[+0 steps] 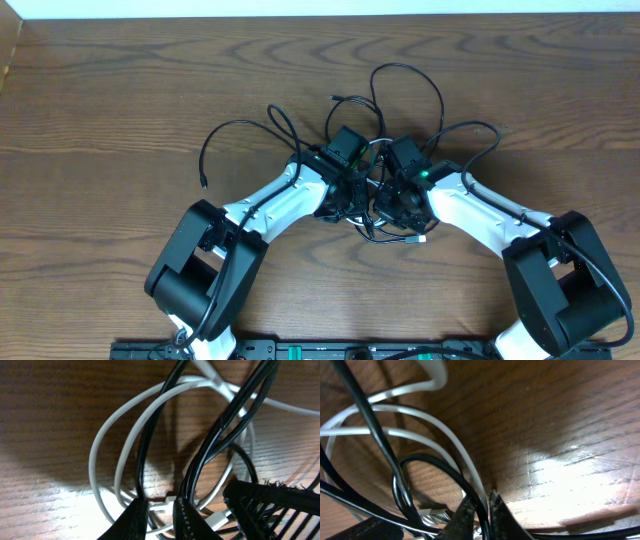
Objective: Untangle cables
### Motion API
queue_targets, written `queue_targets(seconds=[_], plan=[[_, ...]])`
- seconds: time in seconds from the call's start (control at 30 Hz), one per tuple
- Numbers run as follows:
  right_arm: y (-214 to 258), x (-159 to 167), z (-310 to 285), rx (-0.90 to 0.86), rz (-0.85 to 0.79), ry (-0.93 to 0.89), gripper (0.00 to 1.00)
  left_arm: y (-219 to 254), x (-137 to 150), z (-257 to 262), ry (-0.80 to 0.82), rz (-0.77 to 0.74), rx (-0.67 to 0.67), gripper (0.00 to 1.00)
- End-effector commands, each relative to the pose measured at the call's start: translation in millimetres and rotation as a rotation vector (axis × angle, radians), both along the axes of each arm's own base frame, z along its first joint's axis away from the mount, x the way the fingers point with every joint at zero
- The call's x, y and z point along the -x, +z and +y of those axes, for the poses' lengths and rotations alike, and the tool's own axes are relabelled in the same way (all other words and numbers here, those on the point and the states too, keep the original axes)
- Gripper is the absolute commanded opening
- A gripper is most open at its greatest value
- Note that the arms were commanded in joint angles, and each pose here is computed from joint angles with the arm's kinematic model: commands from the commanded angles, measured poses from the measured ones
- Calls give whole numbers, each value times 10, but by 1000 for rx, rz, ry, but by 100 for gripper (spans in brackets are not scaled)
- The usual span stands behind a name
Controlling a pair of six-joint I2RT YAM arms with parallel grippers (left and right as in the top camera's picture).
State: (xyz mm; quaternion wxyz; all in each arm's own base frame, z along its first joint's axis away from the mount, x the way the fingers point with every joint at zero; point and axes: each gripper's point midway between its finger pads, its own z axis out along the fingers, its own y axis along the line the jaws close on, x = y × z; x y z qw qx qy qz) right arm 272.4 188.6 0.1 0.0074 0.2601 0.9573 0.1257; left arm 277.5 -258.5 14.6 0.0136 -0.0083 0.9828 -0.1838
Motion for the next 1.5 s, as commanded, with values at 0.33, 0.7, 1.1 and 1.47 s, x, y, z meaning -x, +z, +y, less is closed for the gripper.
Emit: queue_targets(seconds=[0.33, 0.7, 1.1, 1.47], plan=[[-42, 32, -32, 1, 17, 1, 8, -5, 7, -144, -31, 7, 78, 22], [-42, 35, -30, 0, 18, 2, 7, -52, -72, -31, -10, -37, 6, 15], [-39, 44, -15, -9, 23, 4, 6, -9, -91, -215, -36, -83, 44, 22], [-42, 58, -25, -5, 29, 3, 5, -240, -51, -161, -11, -32, 1, 22]])
